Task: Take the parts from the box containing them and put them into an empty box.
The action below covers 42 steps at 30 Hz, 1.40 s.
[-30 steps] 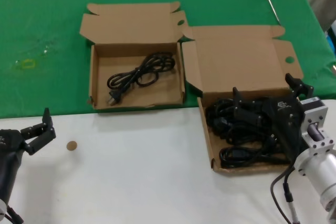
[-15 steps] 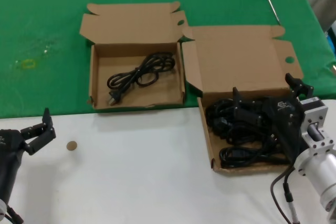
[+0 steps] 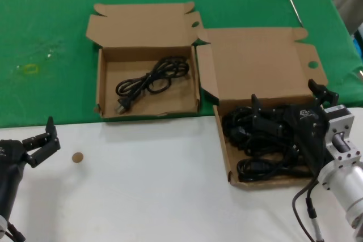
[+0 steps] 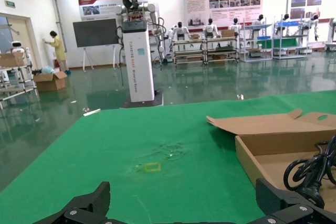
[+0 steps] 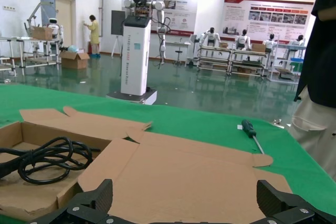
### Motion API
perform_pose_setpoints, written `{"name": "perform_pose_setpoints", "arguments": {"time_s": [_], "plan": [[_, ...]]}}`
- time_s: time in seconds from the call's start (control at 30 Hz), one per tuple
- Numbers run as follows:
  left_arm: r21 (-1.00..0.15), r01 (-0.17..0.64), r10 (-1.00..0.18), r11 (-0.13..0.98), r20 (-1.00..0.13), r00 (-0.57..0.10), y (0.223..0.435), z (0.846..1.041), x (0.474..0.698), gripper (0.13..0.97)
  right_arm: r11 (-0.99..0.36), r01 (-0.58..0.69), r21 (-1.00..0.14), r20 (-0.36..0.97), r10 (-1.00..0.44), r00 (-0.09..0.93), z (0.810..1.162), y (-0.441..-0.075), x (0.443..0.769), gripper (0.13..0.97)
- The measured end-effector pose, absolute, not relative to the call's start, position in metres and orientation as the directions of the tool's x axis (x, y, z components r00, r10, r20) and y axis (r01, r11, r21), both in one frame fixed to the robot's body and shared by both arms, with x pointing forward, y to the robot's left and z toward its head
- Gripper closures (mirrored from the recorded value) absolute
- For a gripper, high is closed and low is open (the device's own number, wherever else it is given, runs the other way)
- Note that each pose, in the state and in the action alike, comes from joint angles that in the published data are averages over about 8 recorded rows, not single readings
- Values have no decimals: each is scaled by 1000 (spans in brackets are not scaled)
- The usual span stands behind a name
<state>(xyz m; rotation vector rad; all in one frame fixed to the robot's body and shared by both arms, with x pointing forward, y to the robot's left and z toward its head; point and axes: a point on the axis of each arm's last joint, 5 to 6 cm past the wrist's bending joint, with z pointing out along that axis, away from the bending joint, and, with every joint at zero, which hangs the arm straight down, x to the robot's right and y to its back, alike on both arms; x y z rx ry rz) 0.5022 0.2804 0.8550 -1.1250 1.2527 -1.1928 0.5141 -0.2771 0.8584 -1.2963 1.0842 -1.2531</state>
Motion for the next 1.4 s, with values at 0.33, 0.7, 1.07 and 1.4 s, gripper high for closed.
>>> {"name": "perform_pose_setpoints", "arguments": {"time_s": [0.33, 0.7, 1.07, 1.4], "plan": [[-997, 22, -997, 70, -71, -35, 280, 855, 502, 132, -108, 34, -994, 110, -992, 64, 858, -277, 514, 130], [-997, 22, -997, 70, -71, -35, 280, 855, 502, 132, -108, 34, -994, 110, -992, 64, 858, -277, 514, 130], [-997, 22, -997, 70, -71, -35, 280, 855, 502, 132, -108, 34, -994, 110, -992, 64, 858, -277, 514, 130], [-997, 22, -997, 70, -71, -35, 280, 855, 502, 132, -108, 34, -994, 110, -992, 64, 858, -277, 514, 130]]}}
